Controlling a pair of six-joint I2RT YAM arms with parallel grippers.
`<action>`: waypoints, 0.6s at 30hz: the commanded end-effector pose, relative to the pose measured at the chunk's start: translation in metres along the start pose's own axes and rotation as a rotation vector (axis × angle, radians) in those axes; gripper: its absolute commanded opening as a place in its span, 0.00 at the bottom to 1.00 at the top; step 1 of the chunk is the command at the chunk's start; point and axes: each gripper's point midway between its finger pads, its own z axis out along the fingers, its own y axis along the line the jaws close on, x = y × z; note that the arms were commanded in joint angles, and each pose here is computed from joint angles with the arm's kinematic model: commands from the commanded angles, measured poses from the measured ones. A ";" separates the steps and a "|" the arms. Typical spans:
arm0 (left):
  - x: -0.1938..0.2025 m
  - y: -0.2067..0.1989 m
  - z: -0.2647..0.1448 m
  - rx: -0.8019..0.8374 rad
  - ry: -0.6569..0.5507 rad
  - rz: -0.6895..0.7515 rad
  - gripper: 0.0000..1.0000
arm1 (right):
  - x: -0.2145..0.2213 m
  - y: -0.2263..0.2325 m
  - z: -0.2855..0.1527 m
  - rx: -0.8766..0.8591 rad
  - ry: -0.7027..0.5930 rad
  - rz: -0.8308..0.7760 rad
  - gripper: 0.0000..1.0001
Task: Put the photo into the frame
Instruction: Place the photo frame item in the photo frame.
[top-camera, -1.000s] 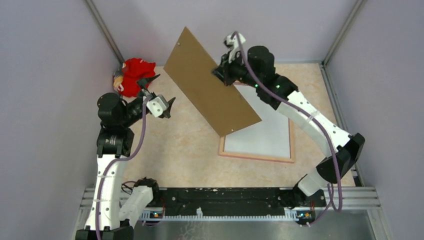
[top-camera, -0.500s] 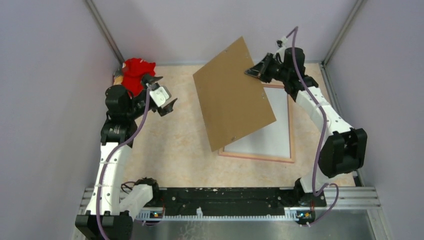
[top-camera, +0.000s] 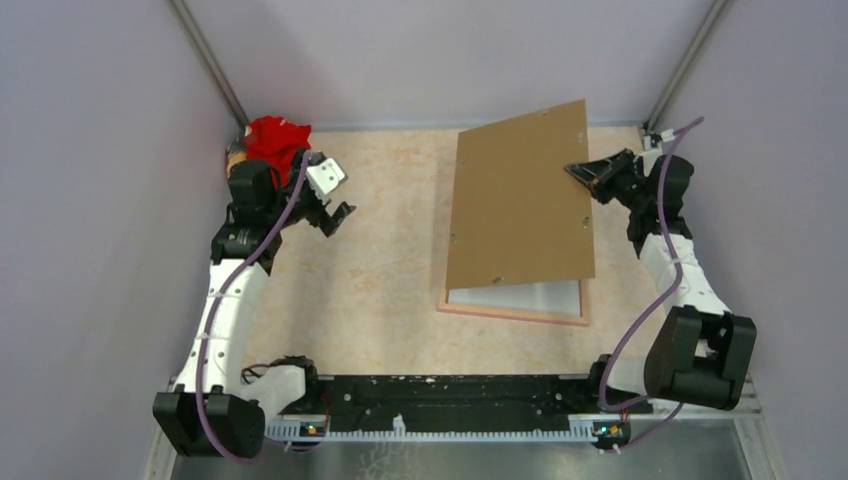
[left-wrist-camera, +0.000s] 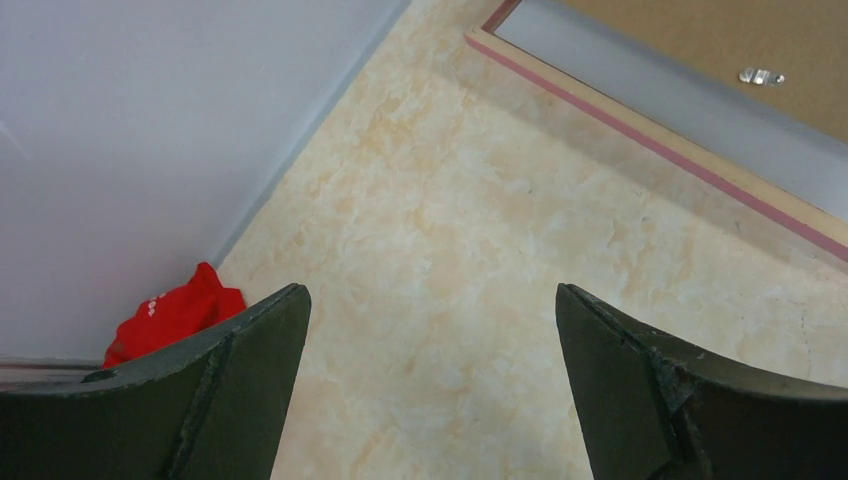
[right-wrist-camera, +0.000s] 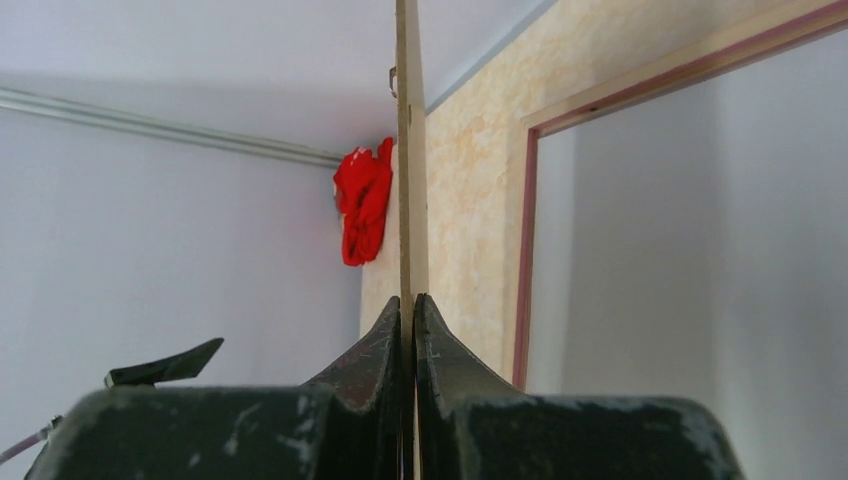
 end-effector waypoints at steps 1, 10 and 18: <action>0.011 -0.003 0.001 -0.012 0.031 -0.035 0.99 | -0.017 0.027 -0.019 -0.127 -0.057 -0.062 0.00; 0.035 -0.003 0.005 -0.047 0.088 -0.092 0.99 | -0.007 -0.021 -0.020 -0.068 -0.073 -0.036 0.00; 0.048 -0.003 0.009 -0.058 0.111 -0.079 0.99 | -0.002 -0.044 -0.013 -0.065 -0.063 0.005 0.00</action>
